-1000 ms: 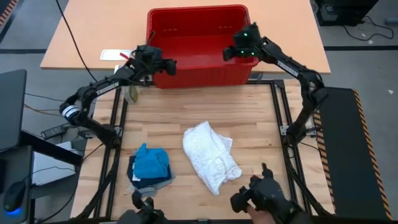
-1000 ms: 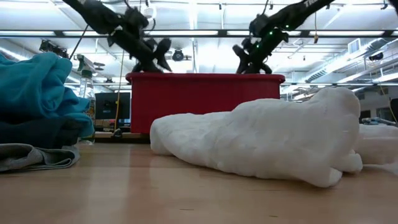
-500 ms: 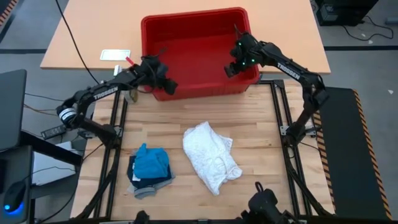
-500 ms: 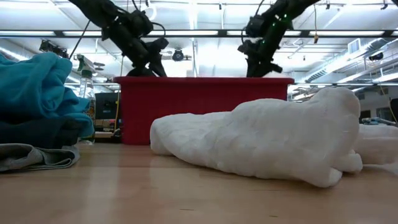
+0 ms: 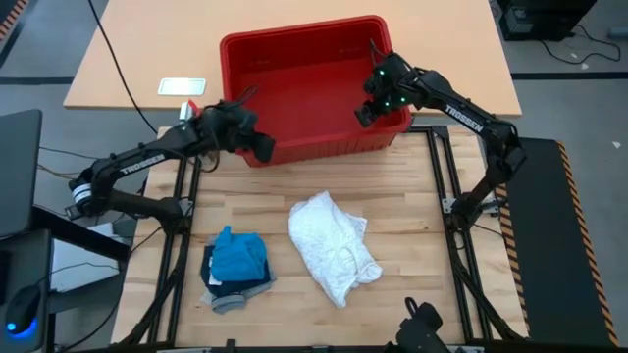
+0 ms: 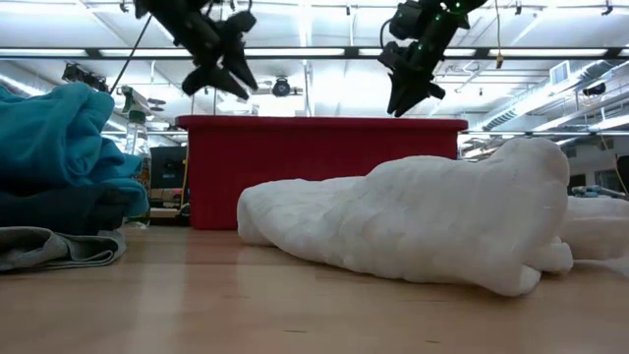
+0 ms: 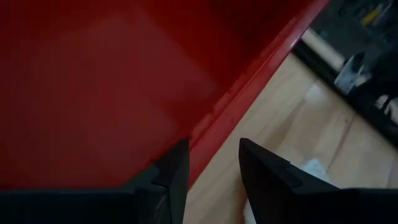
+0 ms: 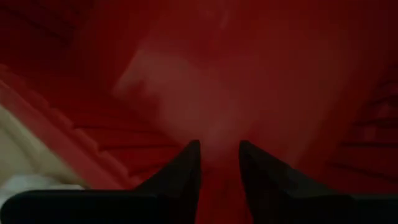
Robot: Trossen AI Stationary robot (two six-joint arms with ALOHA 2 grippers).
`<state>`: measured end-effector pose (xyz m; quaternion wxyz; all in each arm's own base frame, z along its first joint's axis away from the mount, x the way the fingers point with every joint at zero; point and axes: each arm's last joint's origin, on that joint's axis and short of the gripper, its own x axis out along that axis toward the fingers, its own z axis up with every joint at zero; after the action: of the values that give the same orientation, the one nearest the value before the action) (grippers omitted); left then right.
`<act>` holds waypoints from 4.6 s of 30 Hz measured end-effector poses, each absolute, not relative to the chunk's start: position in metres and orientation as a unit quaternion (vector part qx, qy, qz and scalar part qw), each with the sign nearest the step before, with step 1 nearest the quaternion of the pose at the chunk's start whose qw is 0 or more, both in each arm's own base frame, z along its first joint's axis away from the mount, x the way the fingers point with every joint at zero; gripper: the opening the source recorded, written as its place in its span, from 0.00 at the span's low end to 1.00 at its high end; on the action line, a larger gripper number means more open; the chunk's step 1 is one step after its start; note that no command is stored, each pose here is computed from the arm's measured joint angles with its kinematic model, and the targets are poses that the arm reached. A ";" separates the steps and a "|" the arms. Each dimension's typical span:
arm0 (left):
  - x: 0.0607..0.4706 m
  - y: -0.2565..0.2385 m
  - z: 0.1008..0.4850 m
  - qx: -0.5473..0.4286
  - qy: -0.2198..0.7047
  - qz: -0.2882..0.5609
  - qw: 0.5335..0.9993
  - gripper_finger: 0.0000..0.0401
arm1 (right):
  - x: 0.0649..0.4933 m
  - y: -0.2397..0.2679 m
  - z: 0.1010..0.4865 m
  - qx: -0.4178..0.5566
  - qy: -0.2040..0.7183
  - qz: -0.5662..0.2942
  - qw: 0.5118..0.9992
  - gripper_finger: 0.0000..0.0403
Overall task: Fold laundry
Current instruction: Put the folded white blouse into the red laundry bin
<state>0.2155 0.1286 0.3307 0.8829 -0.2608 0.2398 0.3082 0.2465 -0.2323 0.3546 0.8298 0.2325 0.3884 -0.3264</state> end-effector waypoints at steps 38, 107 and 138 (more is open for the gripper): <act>0.285 -0.079 0.249 -0.316 0.346 0.312 0.826 0.35 | 0.238 -0.115 0.399 0.194 0.314 -0.257 0.893 0.38; 0.398 -0.065 0.187 -0.310 0.252 -0.060 0.915 0.09 | 0.253 0.028 0.169 0.542 0.272 0.103 0.788 0.11; 0.310 0.164 0.312 -0.215 0.001 0.317 0.924 0.12 | 0.314 -0.265 0.371 0.200 0.111 -0.120 0.966 0.11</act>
<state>0.3096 0.1637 0.3121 0.9237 -0.2145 0.0007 0.3175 0.3140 -0.2653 0.3712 0.9660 0.2002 0.1109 -0.1201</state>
